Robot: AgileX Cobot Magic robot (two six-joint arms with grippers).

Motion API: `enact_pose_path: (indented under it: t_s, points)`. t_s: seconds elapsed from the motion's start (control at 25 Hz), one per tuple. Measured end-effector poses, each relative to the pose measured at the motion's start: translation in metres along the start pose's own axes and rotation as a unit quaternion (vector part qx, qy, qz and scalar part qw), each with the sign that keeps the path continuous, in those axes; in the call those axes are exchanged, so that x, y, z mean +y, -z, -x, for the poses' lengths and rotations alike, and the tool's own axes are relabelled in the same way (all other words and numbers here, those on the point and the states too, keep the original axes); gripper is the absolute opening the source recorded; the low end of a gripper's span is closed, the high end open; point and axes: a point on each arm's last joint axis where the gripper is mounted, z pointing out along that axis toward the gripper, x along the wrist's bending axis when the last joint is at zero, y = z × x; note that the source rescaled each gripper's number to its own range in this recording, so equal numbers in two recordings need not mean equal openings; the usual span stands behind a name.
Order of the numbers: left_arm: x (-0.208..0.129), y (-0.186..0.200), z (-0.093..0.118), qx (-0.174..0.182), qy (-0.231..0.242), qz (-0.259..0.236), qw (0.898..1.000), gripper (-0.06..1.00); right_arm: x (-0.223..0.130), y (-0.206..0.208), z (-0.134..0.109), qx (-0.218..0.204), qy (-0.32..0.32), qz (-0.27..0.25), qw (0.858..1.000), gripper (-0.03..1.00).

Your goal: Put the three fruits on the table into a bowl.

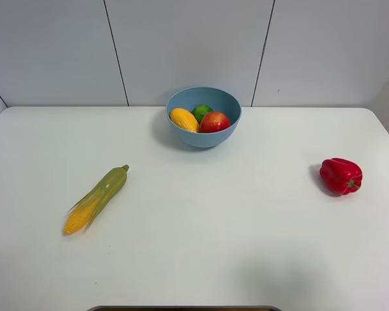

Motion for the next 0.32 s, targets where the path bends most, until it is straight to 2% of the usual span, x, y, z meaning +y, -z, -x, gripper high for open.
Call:
enact_pose_path:
  t_s: [0.32]
  points:
    - [0.0000,0.0000,0.0000,0.000,0.000,0.000,1.000,0.82,0.0000,0.0000,0.0000,0.000,0.000,0.000,1.000,1.00]
